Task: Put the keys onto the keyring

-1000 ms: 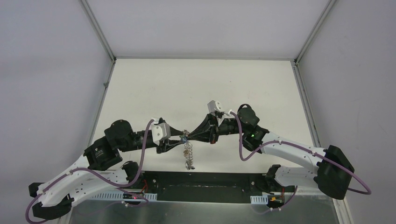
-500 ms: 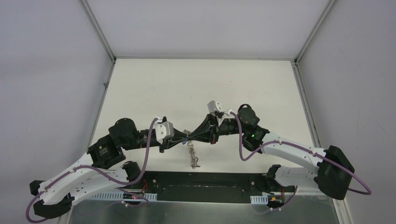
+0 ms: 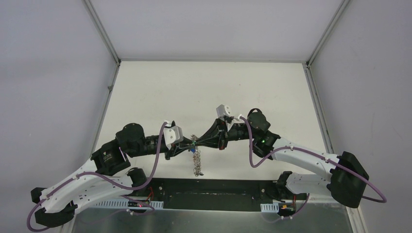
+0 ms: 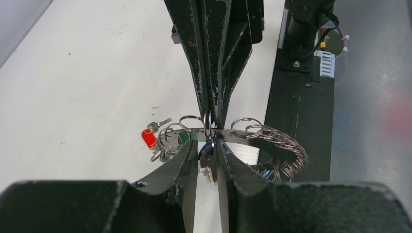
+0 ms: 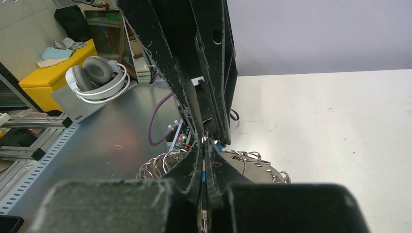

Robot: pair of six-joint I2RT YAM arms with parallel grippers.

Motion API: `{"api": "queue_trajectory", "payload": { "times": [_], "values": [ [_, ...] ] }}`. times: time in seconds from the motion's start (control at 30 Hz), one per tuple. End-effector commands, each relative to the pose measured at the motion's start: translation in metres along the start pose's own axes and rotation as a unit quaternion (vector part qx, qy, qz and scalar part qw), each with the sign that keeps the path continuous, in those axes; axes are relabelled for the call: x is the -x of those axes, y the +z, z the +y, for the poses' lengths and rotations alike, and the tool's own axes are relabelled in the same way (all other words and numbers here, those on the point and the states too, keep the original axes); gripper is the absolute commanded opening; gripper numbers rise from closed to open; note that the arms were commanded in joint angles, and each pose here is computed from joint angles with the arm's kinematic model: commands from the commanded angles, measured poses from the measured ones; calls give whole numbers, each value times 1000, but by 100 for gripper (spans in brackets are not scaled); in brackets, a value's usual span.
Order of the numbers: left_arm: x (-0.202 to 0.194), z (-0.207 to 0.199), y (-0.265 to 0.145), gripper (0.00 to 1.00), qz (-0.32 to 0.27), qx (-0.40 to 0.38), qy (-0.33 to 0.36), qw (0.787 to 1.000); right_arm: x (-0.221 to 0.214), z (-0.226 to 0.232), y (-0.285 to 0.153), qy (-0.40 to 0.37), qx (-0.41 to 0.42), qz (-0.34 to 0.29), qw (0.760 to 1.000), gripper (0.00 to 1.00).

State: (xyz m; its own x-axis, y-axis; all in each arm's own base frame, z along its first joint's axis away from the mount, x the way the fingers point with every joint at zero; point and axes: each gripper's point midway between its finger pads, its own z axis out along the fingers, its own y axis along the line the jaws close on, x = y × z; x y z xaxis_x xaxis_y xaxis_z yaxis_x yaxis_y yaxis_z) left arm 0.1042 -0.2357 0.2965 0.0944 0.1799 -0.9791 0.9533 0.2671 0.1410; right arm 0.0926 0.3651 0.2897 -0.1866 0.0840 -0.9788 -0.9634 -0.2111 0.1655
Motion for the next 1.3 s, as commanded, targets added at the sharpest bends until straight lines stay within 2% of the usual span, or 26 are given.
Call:
{"api": "queue_trajectory", "payload": {
  "times": [0.0,0.1,0.2,0.27,0.47,0.6,0.9,0.93,1.17,1.27],
  "values": [
    [4,0,1,20,-6,2,-10,1000,38,12,-2,-60,13,-52,997,0],
    [11,-1,0,23,-19,2,-17,1000,39,11,-1,-60,12,-53,997,0],
    [19,-3,2,31,-41,-4,-24,999,38,11,-1,-59,11,-52,997,0],
    [22,-4,4,31,-48,-7,-26,998,38,11,-1,-60,12,-52,997,0],
    [22,-4,6,18,-48,-8,-26,998,38,11,-2,-59,10,-53,997,0],
    [20,-3,5,1,-46,-5,-25,999,38,10,-2,-59,9,-54,997,0],
    [28,-2,3,0,-51,-5,-24,998,37,7,-2,-55,-1,-55,997,0],
    [30,-1,3,0,-51,-2,-25,998,38,6,-3,-54,-5,-57,997,2],
    [29,6,1,0,-5,9,-24,1000,40,-2,-11,-63,-47,-61,995,49],
    [29,9,-2,0,33,9,-17,999,39,-4,-15,-73,-61,-51,994,55]
  ]
}}
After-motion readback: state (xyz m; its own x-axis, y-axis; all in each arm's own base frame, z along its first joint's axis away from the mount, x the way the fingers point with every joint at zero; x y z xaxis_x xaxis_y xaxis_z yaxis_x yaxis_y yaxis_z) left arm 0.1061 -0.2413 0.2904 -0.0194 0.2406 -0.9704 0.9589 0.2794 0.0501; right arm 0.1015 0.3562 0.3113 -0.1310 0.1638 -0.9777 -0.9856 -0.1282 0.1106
